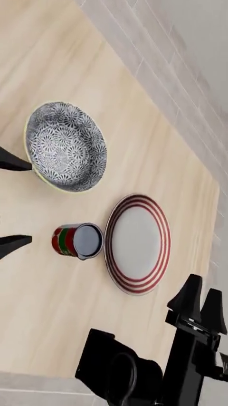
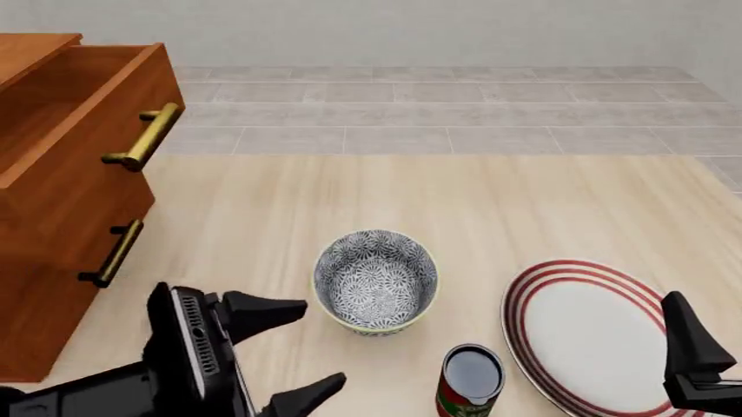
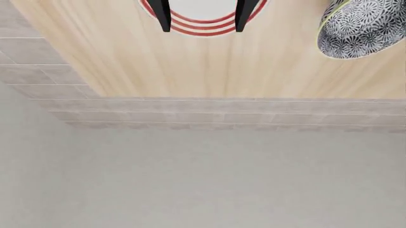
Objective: Put the ketchup in the top drawer of the cabinet.
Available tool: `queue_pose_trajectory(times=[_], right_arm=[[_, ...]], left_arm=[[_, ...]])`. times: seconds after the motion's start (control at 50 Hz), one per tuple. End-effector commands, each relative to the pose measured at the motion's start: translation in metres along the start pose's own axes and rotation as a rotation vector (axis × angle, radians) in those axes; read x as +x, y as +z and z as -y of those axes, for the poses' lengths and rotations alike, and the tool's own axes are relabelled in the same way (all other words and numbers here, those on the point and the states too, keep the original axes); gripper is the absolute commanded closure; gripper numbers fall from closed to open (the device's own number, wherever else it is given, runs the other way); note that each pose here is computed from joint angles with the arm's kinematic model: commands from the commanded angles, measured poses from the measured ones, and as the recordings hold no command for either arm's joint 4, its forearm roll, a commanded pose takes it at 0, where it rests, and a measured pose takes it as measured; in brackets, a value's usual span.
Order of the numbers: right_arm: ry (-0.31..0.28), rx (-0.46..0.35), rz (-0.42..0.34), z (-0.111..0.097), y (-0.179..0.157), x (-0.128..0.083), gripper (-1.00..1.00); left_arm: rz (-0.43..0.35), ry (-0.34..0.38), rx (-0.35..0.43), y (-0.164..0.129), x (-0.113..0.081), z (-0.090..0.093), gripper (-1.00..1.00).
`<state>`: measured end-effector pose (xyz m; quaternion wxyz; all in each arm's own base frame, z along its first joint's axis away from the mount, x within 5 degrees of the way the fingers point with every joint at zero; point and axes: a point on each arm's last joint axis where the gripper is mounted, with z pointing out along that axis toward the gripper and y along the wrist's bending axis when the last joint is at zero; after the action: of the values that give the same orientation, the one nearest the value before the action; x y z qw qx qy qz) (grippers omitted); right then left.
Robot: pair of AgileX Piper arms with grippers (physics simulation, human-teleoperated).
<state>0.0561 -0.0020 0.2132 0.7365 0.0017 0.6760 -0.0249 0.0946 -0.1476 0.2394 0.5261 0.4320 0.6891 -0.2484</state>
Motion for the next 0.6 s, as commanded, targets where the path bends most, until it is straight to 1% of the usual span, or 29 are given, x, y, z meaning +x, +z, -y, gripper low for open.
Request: queue_pose_trajectory(times=[0.02, 0.1, 0.14, 0.18, 0.2, 0.22, 0.28, 0.4, 0.42, 0.44, 0.46, 0.5, 0.6], right_arm=[[0.001, -0.006, -0.002, 0.0, 0.0, 0.0, -1.0], [0.008, -0.003, 0.001, 0.0, 0.0, 0.0, -1.0], [0.017, -0.002, 0.003, 0.0, 0.0, 0.0, -1.0], [0.03, -0.003, 0.004, 0.0, 0.0, 0.0, -1.0], [0.039, -0.006, 0.004, 0.0, 0.0, 0.0, -1.0], [0.036, -0.006, 0.003, 0.0, 0.0, 0.0, -1.0], [0.035, -0.004, 0.003, 0.0, 0.0, 0.0, -1.0], [0.036, -0.003, -0.002, 0.0, 0.0, 0.0, -1.0], [0.037, -0.004, -0.002, 0.0, 0.0, 0.0, -1.0], [0.04, -0.006, -0.001, 0.0, 0.0, 0.0, -1.0], [0.043, -0.009, -0.002, -0.001, 0.0, 0.0, -1.0], [0.049, -0.018, -0.006, -0.001, 0.0, 0.001, -1.0], [0.05, -0.027, -0.007, -0.002, 0.0, 0.001, -1.0]], left_arm=[[-0.073, 0.002, 0.083, 0.028, 0.005, 0.017, -1.0], [-0.079, 0.012, 0.101, 0.032, 0.004, 0.021, -1.0], [-0.095, 0.022, 0.111, 0.038, 0.006, 0.023, -1.0], [-0.09, 0.034, 0.117, 0.04, 0.006, 0.025, -1.0], [-0.089, 0.036, 0.111, 0.042, 0.0, 0.023, -1.0], [-0.113, 0.034, 0.102, 0.046, 0.001, 0.021, -1.0], [-0.104, 0.035, 0.11, 0.049, -0.006, 0.023, -1.0], [-0.102, 0.057, 0.115, 0.057, -0.006, 0.025, -1.0], [-0.099, 0.065, 0.119, 0.058, -0.007, 0.026, -1.0], [-0.079, 0.099, 0.117, 0.056, -0.009, 0.025, -1.0], [-0.072, 0.116, 0.115, 0.056, -0.01, 0.024, -1.0], [-0.082, 0.102, 0.128, 0.06, -0.015, 0.028, -1.0], [-0.078, 0.111, 0.141, 0.07, -0.023, 0.032, -1.0]])
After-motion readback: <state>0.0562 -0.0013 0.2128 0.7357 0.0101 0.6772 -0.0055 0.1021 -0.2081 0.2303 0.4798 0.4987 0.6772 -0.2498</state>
